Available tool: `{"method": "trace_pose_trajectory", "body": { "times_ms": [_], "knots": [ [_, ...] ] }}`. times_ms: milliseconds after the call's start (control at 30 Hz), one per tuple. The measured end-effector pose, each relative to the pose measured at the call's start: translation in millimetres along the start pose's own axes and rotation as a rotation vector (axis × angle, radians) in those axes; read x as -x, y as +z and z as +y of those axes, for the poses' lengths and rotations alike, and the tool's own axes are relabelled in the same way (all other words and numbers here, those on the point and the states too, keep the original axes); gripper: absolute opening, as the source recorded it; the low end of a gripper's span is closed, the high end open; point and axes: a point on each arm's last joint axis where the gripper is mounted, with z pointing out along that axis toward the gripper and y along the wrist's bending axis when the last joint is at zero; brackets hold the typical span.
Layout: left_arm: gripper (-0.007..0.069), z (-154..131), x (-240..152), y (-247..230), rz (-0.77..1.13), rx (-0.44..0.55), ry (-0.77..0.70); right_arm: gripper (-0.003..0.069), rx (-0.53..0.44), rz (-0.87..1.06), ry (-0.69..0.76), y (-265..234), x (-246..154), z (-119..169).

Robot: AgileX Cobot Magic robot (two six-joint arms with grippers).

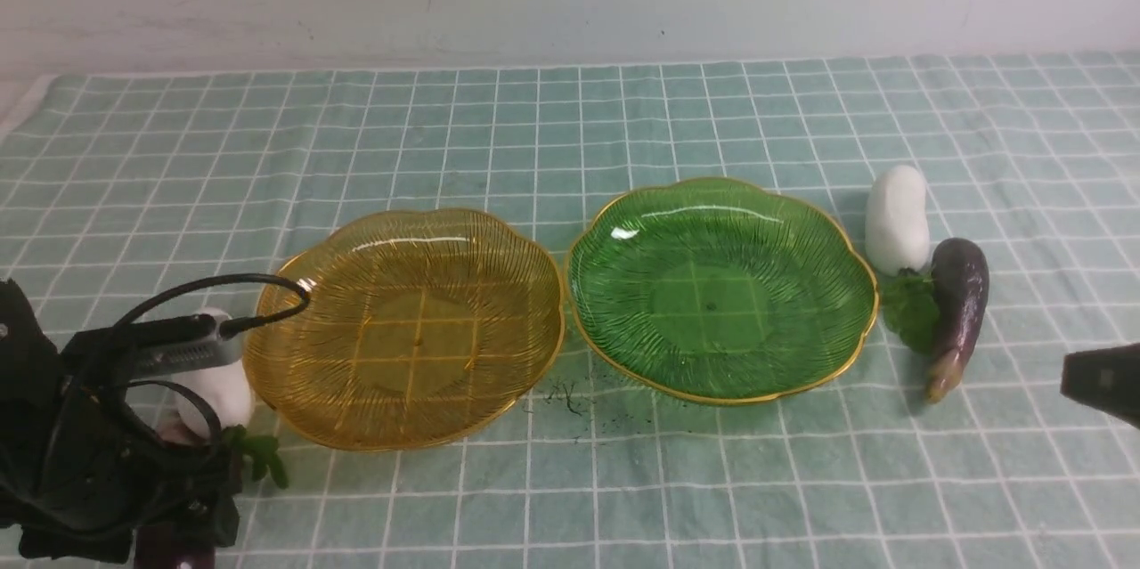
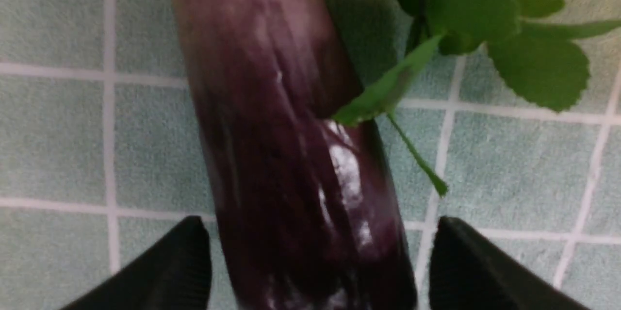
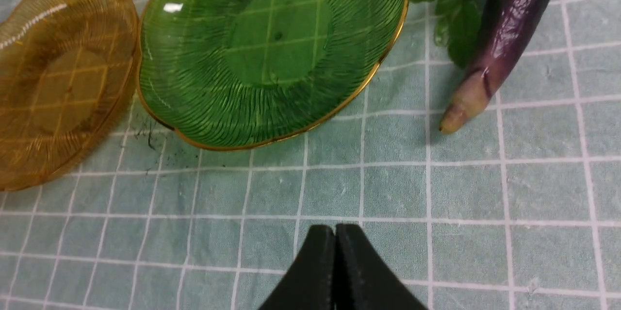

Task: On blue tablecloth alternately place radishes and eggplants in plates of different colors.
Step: 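Pick up the eggplant and place it in the yellow plate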

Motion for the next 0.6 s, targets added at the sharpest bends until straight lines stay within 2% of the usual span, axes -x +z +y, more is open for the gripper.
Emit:
{"method": "trace_pose_trajectory", "body": {
  "times_ms": [33,67,100,333,533,600],
  "knots": [
    [0.0473,0.0,-0.2,0.4,0.007,0.000,0.000,-0.0015,0.000,0.008,-0.003,0.5,2.7,0.4],
    [0.0391,-0.1,-0.7,0.6,0.021,-0.001,-0.001,-0.0015,-0.007,0.023,-0.015,1.6,9.6,0.5],
    [0.0370,-0.3,-1.4,-1.0,0.043,-0.002,0.005,-0.0015,-0.027,0.038,-0.028,3.2,20.3,-0.1],
    [0.0384,-2.9,-0.5,-35.5,0.086,0.005,0.043,-0.0015,-0.168,0.123,-0.023,27.5,49.7,-17.3],
    [0.0384,-13.8,0.1,-103.2,-0.129,-0.008,0.088,-0.0015,-0.256,0.210,0.095,58.6,67.4,-46.7],
    [0.0384,-28.5,-0.6,-131.9,-0.208,-0.042,0.134,-0.0012,-0.267,0.254,0.123,76.3,71.3,-55.7]
  ]
}}
